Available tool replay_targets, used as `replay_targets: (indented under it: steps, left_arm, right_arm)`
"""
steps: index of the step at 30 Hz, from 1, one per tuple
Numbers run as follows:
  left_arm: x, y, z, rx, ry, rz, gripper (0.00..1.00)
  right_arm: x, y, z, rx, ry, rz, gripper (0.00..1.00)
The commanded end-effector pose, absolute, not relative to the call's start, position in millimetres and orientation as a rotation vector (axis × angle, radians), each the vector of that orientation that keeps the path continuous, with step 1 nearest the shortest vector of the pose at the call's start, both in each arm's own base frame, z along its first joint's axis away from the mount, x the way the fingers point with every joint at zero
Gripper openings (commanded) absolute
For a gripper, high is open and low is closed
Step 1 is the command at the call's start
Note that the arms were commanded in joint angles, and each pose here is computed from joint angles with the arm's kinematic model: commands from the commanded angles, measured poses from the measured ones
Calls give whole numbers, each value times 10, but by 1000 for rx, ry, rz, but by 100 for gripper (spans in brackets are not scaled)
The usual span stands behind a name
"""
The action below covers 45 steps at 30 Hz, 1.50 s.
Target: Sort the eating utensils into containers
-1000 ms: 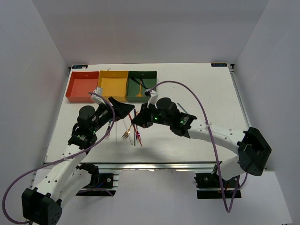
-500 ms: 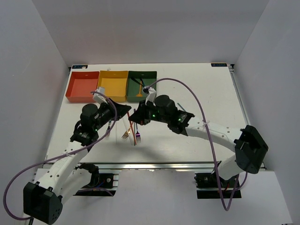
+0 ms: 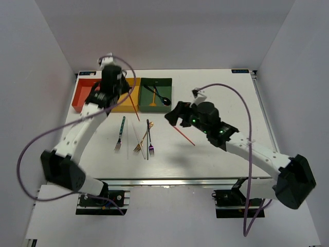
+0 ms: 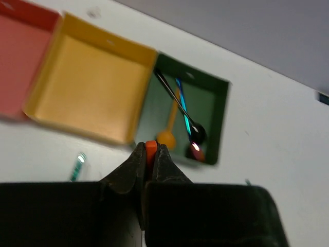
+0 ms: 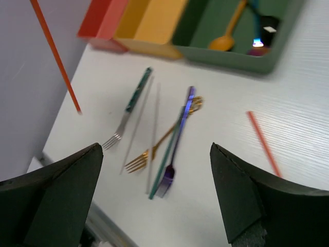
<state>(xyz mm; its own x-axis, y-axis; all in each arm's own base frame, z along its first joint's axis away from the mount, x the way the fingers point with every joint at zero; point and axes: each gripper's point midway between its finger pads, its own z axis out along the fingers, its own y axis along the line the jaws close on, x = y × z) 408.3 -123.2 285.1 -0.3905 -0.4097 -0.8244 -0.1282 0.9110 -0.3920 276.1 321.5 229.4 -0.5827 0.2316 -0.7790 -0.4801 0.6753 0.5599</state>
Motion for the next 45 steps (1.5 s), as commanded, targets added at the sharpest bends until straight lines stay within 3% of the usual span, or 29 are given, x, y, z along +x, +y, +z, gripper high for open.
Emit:
replay_targets:
  steps: [1,2,5,6,7,9,10,15,18,19,22,23,25,26,28,29,33,35,37,39,40,42,43,45]
  left_arm:
    - [4469,-541,2560,-400,2078,177,0]
    - [4679,-531,2842,-414,2015,158,0]
    - [5162,-428,2683,-459,2024,126,0]
    - [5324,-402,2897,-488,1972,92,0]
    - [5491,-316,2601,-526,2021,121,0]
    - [5683,-242,2655,-562,1980,149,0]
    - [5802,-236,2417,-568,2009,165,0]
    - [6064,-207,2151,-598,1966,146,0]
    - [6132,-248,1938,-600,1983,117,8]
    - [6157,-261,1935,-602,1977,107,18]
    - [6219,-285,1877,-602,1975,88,35]
    - [6235,-286,1898,-608,1968,84,49]
    - [6225,-284,1884,-617,1971,90,65]
    - [6209,-273,1868,-622,1976,92,75]
    - [6157,-294,1924,-624,1983,80,81]
    - [6129,-306,1927,-618,1993,67,98]
    - [5919,-388,2240,-610,2009,-3,98]
    - [5707,-502,2640,-592,1982,-123,98]
    - [5430,-586,2594,-583,2014,-192,98]
    - [5045,-662,3119,-538,1904,-304,98]
    - [4827,-658,2786,-542,1963,-297,98]
    - [4432,-601,3090,-526,1864,-338,98]
    - [4255,-580,2779,-524,1924,-316,98]
    - [3938,-616,2860,-458,1911,-355,98]
  right_arm:
    - [2875,2737,2323,-87,1936,825,89]
    - [2864,2664,2281,-102,1938,787,89]
    - [2849,2420,2190,-81,1938,686,89]
    - [2828,2373,2094,-107,1948,655,89]
    - [2837,2328,2086,-112,1943,638,89]
    - [2840,2279,1946,-159,1979,578,89]
    - [2850,2259,1891,-173,1995,556,89]
    - [2871,2253,1687,-249,2040,498,89]
    - [2864,2264,1597,-286,2058,484,89]
    - [2869,2270,1576,-299,2060,479,89]
    - [2889,2315,1483,-330,2084,475,89]
    - [2898,2329,1472,-343,2086,470,89]
    - [2919,2352,1366,-366,2115,455,89]
    - [2931,2358,1339,-384,2120,444,89]
    - [2977,2387,1250,-421,2144,420,89]
    - [3013,2394,1234,-453,2140,397,89]
    - [3211,2443,989,-585,2205,261,88]
    - [3298,2469,906,-635,2220,216,81]
    - [3394,2507,741,-692,2271,159,71]
    - [3413,2534,521,-739,2323,137,68]
    - [3455,2584,506,-760,2318,139,66]
    - [3471,2587,333,-786,2357,120,63]
    - [3483,2603,300,-793,2367,127,53]
    - [3489,2641,221,-808,2393,154,42]
